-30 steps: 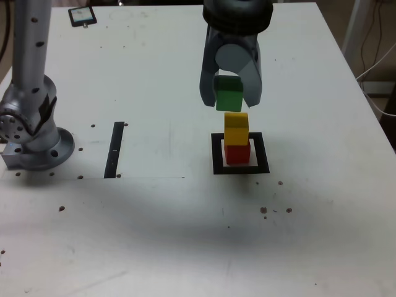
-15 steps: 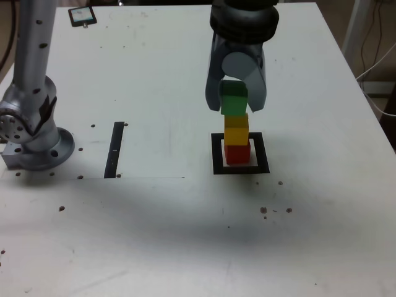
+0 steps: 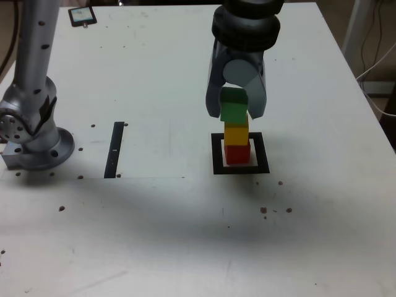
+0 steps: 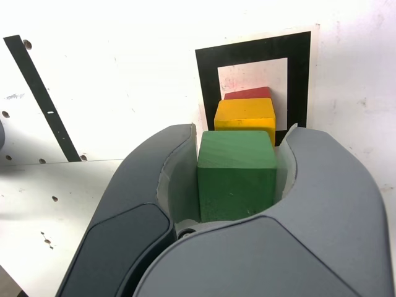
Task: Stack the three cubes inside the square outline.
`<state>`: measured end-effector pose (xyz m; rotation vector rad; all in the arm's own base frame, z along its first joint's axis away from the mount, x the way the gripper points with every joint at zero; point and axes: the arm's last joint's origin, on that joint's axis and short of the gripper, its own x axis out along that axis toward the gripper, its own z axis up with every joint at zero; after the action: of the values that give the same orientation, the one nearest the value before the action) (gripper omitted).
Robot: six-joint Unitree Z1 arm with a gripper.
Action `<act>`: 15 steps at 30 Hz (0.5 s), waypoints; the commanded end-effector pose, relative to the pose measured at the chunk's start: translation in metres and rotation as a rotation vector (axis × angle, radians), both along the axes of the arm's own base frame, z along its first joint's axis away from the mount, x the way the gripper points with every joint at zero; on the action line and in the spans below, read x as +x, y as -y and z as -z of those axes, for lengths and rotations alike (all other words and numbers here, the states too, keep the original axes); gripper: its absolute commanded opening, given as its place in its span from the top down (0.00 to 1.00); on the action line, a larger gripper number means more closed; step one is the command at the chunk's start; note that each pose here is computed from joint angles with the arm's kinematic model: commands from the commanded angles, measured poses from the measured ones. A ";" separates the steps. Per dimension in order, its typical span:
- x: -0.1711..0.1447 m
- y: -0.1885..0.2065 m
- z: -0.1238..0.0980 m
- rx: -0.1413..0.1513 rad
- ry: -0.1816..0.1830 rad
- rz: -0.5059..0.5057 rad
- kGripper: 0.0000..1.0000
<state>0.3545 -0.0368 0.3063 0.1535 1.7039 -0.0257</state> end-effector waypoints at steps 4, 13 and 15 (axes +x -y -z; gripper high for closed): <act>0.001 0.000 0.005 0.001 -0.019 0.001 0.54; 0.002 0.001 0.009 -0.005 -0.005 0.020 0.19; 0.002 0.002 0.009 -0.007 0.002 0.027 0.07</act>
<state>0.3562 -0.0373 0.2982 0.1671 1.7027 -0.0437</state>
